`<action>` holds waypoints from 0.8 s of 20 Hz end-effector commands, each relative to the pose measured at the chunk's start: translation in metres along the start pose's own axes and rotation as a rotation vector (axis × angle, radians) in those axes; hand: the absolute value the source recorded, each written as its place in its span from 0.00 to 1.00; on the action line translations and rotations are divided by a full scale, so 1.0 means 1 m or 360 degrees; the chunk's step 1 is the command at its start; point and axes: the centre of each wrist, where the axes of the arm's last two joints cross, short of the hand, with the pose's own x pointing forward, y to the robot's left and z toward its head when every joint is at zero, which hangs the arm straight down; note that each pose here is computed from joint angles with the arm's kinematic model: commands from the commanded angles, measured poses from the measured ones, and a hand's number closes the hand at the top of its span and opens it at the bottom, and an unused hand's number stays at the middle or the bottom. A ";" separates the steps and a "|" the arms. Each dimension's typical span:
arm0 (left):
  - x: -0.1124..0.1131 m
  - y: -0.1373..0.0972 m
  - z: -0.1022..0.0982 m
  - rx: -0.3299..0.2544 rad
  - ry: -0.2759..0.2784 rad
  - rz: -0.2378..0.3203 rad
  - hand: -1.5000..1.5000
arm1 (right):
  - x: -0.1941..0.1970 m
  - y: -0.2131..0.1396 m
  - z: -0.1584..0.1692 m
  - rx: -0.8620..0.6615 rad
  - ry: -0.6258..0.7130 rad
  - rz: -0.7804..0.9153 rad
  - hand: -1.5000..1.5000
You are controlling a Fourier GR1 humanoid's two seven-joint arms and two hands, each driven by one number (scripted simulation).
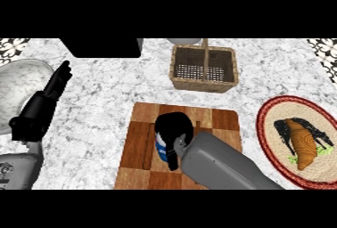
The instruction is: Pick the can from the cutting board and place it in the basket
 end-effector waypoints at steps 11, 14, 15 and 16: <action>0.002 0.008 0.000 0.0003 0.0004 0.0010 0.50 | 0.005 0.006 -0.014 -0.0104 -0.0072 0.0218 1.00; 0.016 -0.001 -0.007 0.0007 -0.0003 0.0016 0.50 | 0.013 0.039 -0.011 -0.0296 -0.0087 0.0203 1.00; 0.008 -0.001 0.006 0.0013 0.0010 0.0014 0.50 | -0.054 -0.012 0.004 -0.0377 0.0008 0.0200 1.00; 0.005 0.016 0.003 0.0022 0.0025 -0.0009 0.50 | -0.104 -0.032 0.008 -0.0451 0.0111 0.0166 1.00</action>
